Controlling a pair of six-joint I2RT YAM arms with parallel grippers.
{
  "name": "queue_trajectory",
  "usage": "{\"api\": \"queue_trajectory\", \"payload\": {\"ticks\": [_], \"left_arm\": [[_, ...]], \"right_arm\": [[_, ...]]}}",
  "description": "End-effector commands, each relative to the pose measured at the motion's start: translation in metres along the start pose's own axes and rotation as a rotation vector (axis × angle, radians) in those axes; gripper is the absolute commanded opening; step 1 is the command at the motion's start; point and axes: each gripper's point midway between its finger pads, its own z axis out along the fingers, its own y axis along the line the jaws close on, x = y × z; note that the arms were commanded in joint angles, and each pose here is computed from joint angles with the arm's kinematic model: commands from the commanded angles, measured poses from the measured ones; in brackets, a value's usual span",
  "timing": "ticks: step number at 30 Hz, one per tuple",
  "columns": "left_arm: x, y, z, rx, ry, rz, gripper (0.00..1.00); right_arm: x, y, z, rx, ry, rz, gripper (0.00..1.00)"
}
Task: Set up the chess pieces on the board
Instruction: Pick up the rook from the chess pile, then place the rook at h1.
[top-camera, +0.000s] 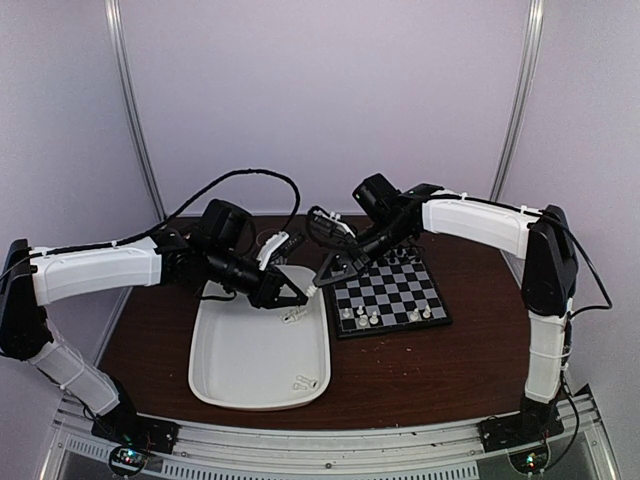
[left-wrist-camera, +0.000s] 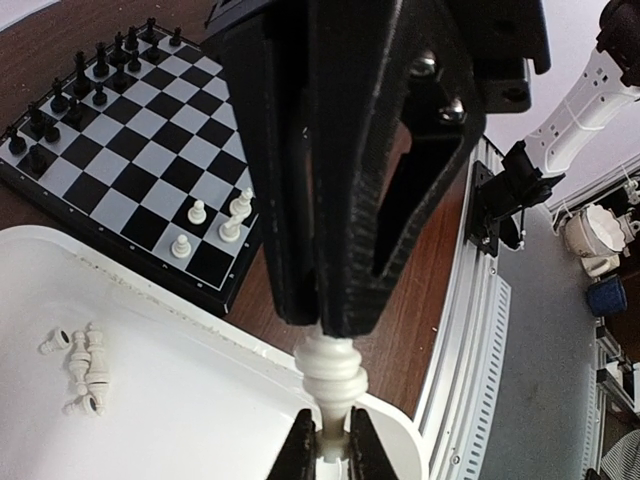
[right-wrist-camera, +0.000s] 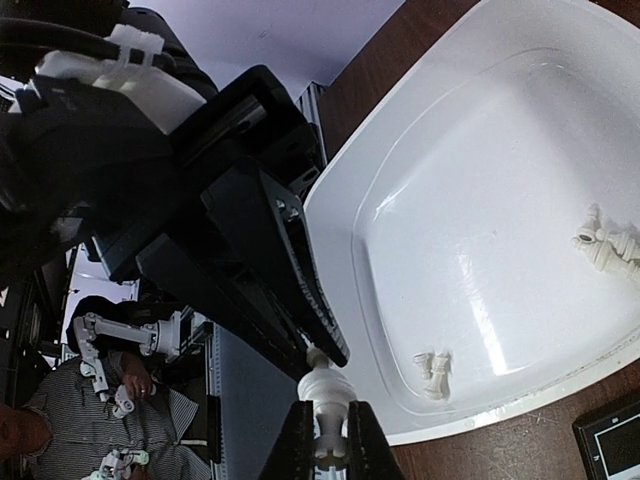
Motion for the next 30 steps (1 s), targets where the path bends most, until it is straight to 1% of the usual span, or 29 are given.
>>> {"api": "queue_trajectory", "payload": {"ticks": [1,4,5,7,10,14,16,19,24,27,30], "left_arm": [[-0.011,-0.003,-0.001,-0.005,-0.042,0.044,0.06],[-0.005,0.002,0.002,-0.017,-0.023,0.038,0.06],[-0.003,0.003,0.003,-0.017,-0.015,0.035,0.07],[0.001,0.004,0.006,-0.013,0.000,0.026,0.06],[0.004,0.008,0.007,-0.029,0.009,0.016,0.06],[0.007,0.017,0.011,-0.069,0.029,-0.001,0.07],[0.007,0.021,0.015,-0.076,0.043,-0.004,0.07],[0.007,0.024,0.019,-0.076,0.058,-0.003,0.07],[0.005,0.024,0.023,-0.067,0.058,-0.001,0.07],[0.006,0.025,0.024,-0.065,0.065,-0.003,0.07],[0.006,0.025,0.024,-0.066,0.072,-0.003,0.07]], "right_arm": [[0.005,-0.015,0.000,0.051,0.018,0.004,0.00],[0.007,-0.025,-0.015,0.126,0.027,-0.028,0.00],[0.008,-0.032,-0.024,0.175,0.027,-0.042,0.00],[0.009,-0.044,-0.047,0.267,0.022,-0.059,0.00],[0.021,-0.068,-0.091,0.461,0.046,-0.086,0.00],[0.058,-0.102,-0.151,0.738,0.144,-0.092,0.00],[0.076,-0.117,-0.181,0.870,0.168,-0.069,0.00],[0.108,-0.137,-0.214,1.011,0.222,-0.029,0.00],[0.150,-0.158,-0.233,1.135,0.301,0.016,0.00],[0.166,-0.168,-0.231,1.148,0.316,0.038,0.00],[0.172,-0.177,-0.226,1.144,0.312,0.047,0.00]]}}
